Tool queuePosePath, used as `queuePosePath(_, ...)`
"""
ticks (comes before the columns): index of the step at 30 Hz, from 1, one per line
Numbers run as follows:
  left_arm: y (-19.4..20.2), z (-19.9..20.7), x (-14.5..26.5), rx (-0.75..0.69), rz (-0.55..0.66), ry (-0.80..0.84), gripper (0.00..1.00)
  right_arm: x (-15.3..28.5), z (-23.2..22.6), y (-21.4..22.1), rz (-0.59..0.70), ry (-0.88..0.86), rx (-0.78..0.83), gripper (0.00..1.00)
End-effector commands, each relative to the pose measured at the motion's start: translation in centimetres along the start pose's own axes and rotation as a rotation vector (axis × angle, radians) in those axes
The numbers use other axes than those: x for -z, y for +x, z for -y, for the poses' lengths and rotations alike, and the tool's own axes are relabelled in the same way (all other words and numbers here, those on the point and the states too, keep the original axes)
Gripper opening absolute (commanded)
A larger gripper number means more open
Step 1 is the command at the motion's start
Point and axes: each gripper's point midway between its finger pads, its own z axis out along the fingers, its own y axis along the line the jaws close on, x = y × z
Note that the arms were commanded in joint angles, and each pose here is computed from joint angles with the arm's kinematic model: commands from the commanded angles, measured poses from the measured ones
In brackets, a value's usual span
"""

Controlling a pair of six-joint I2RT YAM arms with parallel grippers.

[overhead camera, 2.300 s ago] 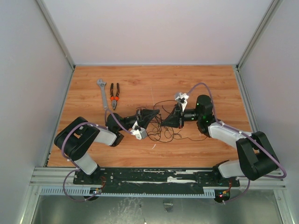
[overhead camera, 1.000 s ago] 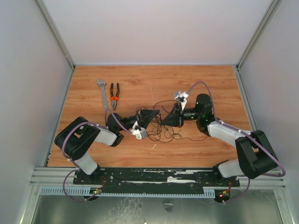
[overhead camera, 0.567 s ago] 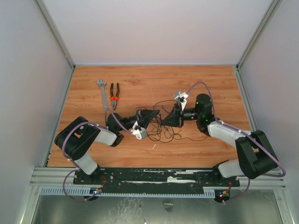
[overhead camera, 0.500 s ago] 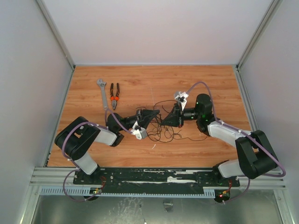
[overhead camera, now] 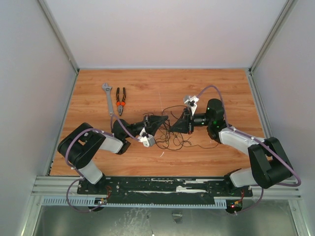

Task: Zip-tie the wires
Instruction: Tie the cable at the center of the board.

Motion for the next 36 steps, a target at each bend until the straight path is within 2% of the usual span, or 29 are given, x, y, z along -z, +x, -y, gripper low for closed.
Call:
queuePosePath(1,-4.28,-4.24,-0.09,-0.201,0.134,-0.146,0.00,0.15,-0.66,-1.10,0.004,-0.034,0.005,0.00)
queuePosePath(36,-5.15,-4.87,-0.22,-0.236,0.155,-0.160,0.00,0.65,-0.38,-1.47,-0.034,-0.016,-0.088,0.00)
